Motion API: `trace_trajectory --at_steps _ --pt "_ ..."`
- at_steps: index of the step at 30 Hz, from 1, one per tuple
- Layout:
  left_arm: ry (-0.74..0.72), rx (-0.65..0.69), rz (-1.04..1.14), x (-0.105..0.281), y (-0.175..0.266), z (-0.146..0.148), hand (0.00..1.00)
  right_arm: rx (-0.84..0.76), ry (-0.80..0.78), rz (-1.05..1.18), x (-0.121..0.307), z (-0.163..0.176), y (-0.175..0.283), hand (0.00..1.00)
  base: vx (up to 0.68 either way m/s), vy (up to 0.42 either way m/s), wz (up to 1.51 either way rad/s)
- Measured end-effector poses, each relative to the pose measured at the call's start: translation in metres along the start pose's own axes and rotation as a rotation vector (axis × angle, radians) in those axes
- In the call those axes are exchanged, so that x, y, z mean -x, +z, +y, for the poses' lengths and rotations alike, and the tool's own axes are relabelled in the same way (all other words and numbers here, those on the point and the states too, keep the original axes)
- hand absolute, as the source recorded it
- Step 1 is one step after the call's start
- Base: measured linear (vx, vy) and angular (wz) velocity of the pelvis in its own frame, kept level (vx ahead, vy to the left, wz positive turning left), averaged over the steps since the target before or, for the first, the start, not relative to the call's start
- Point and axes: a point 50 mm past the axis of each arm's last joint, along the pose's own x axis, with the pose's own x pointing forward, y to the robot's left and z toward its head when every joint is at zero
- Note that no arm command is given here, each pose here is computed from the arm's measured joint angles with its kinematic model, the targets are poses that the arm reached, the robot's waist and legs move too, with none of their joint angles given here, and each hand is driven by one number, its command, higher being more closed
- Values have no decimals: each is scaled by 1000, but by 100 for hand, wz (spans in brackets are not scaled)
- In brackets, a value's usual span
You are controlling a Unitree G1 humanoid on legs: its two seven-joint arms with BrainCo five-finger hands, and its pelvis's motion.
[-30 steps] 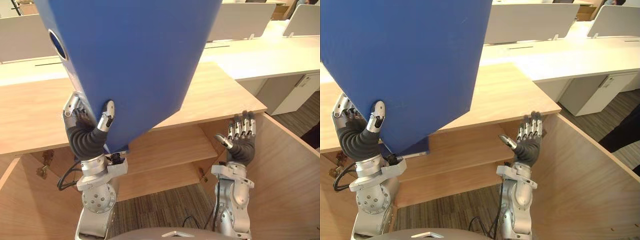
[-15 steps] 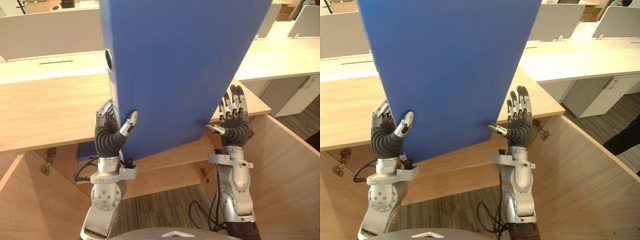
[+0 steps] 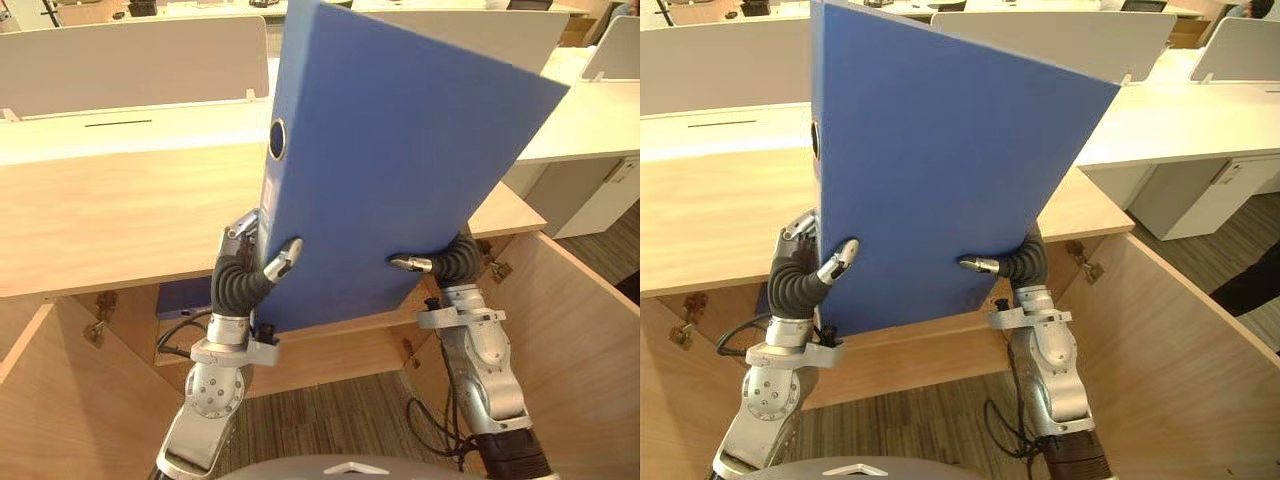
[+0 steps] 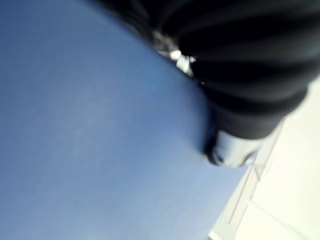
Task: Walk over to the cabinet, pick up the folder, carry it to the office cabinet, place the folder inside the office cabinet, then close the office cabinet door
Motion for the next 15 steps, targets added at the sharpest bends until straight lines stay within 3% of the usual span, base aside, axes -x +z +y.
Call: trace_trajectory --at_steps 4,5,15 --pt "-1 -18 -2 0 -1 3 100 13 40 38 1 -2 -3 100 -2 -3 1" --pt "4 -23 -8 -1 0 5 0 11 51 39 1 -1 -3 100 0 0 0" --pt "60 -91 -5 -2 -4 19 0 -26 61 27 1 12 -7 100 0 0 0"
